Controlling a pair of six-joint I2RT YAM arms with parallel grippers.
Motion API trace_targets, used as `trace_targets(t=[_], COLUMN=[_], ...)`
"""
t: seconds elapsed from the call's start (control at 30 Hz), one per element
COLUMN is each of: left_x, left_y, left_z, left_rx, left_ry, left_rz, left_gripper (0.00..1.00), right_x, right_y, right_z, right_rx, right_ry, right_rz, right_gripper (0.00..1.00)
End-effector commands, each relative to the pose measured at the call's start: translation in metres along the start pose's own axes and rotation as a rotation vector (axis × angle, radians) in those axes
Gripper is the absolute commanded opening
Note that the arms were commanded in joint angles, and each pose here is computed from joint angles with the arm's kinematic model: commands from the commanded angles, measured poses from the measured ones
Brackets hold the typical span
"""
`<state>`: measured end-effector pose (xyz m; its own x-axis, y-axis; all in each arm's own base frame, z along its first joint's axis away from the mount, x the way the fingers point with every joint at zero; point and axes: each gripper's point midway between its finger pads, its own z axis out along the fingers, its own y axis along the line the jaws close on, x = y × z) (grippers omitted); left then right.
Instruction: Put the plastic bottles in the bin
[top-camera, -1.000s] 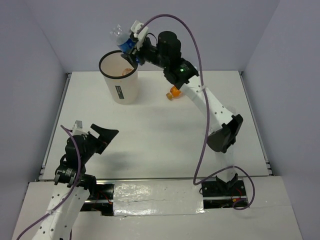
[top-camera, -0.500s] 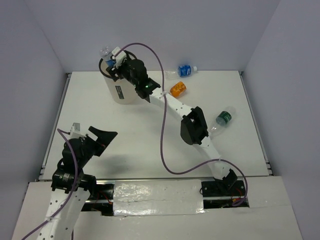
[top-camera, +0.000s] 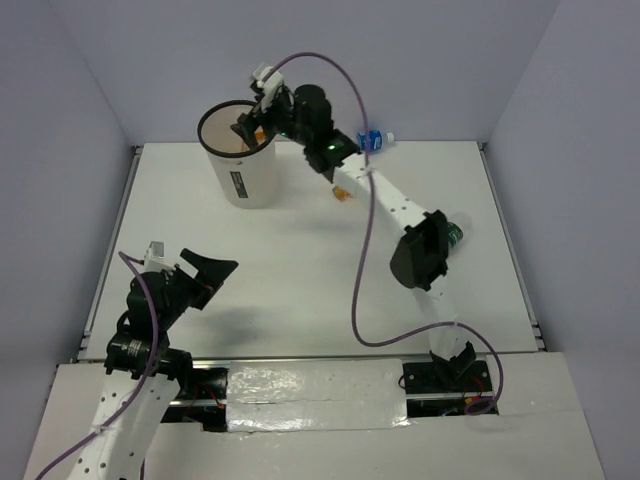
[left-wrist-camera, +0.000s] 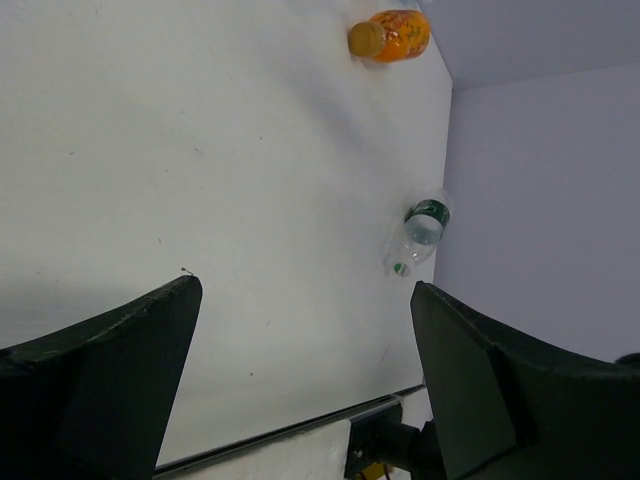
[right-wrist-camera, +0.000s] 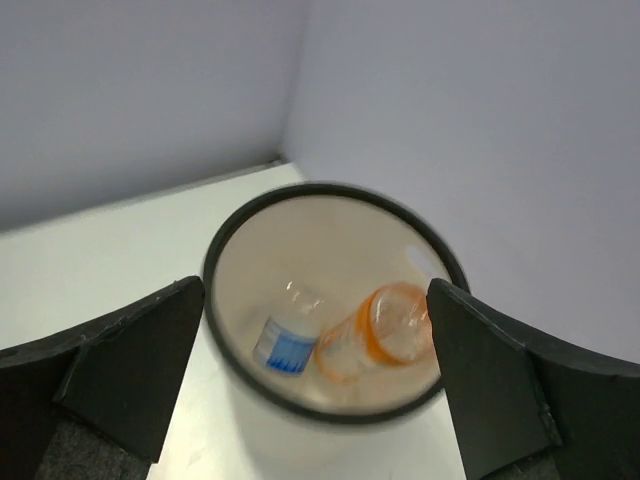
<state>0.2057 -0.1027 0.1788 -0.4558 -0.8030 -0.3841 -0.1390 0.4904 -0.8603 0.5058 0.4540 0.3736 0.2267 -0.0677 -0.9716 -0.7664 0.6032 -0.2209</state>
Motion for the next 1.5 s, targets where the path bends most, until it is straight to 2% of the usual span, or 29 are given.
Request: trace_targets(t=[0.0,0.03,0.07,0.1,0.13,0.2,0.23,0.27,0.3,0.37,0.43,0.47,0.5,0.53,0.57,0.6,0.63,0.67,1.03,1.47], left_x=[-0.009,-0.006,-0.005,-0.005,-0.001,-0.001,0.001,0.002,0.003,0.005,0.006,0.007,0.008,0.010,0.010,0.013,0.014,0.013,0.014,0.019], left_y=[-0.028,-0.028,-0.028,-0.032,-0.031,-0.036,-0.033,-0.035,-0.035,-0.034,-0.032,-0.031,-0.031,-0.028,-0.028,-0.025,-0.023,-0.024,-0.021,-0.012], left_z=[0.000,0.002,0.003,0.005,0.007,0.009,0.012,0.013,0.014,0.017,0.021,0.022,0.023,0.026,0.027,0.029,0.031,0.032,0.036,0.028], left_rx=[0.094,0.097,0.103,0.124,0.129,0.158,0.154,0.163,0.166,0.166,0.157,0.157,0.159,0.153,0.153,0.148,0.144,0.151,0.127,0.122], left_ry=[-0.005,0.015,0.022,0.024,0.046,0.050,0.061,0.071,0.075,0.094,0.106,0.113,0.123,0.130,0.136,0.150,0.155,0.153,0.172,0.157], left_rz=[0.073,0.078,0.089,0.098,0.100,0.109,0.108,0.114,0.119,0.127,0.132,0.135,0.138,0.138,0.138,0.136,0.134,0.135,0.141,0.093], left_gripper=[0.99,1.00,0.99,0.99,0.99,0.99,0.99,0.99,0.99,0.99,0.99,0.99,0.99,0.99,1.00,0.99,0.99,0.99,0.99,0.99], right_x=[-0.087,-0.074,-0.048,-0.058,-0.021,-0.004,0.022,0.052,0.059,0.112,0.134,0.162,0.174,0.188,0.209,0.215,0.223,0.233,0.265,0.316], right_y=[0.010,0.030,0.036,0.029,0.040,0.030,0.035,0.035,0.033,0.018,-0.011,-0.008,-0.023,-0.043,-0.038,-0.046,-0.055,-0.057,-0.086,-0.079], right_z=[-0.090,-0.114,-0.132,-0.161,-0.189,-0.233,-0.266,-0.291,-0.314,-0.374,-0.420,-0.446,-0.475,-0.497,-0.520,-0.540,-0.547,-0.561,-0.547,-0.508], right_rx=[-0.303,-0.457,-0.524,-0.545,-0.631,-0.648,-0.729,-0.758,-0.765,-0.792,-0.743,-0.764,-0.738,-0.717,-0.752,-0.756,-0.757,-0.752,-0.715,-0.737], right_ry=[-0.047,-0.007,0.057,0.061,0.161,0.237,0.305,0.392,0.432,0.590,0.683,0.752,0.864,0.919,0.973,1.051,1.070,1.104,1.059,1.008], right_rz=[0.014,-0.001,0.008,-0.034,-0.056,-0.134,-0.215,-0.225,-0.261,-0.288,-0.390,-0.375,-0.444,-0.521,-0.516,-0.559,-0.611,-0.598,-0.733,-0.794], right_gripper=[1.00,1.00,1.00,1.00,1.00,1.00,1.00,1.00,1.00,1.00,1.00,1.00,1.00,1.00,1.00,1.00,1.00,1.00,1.00,1.00])
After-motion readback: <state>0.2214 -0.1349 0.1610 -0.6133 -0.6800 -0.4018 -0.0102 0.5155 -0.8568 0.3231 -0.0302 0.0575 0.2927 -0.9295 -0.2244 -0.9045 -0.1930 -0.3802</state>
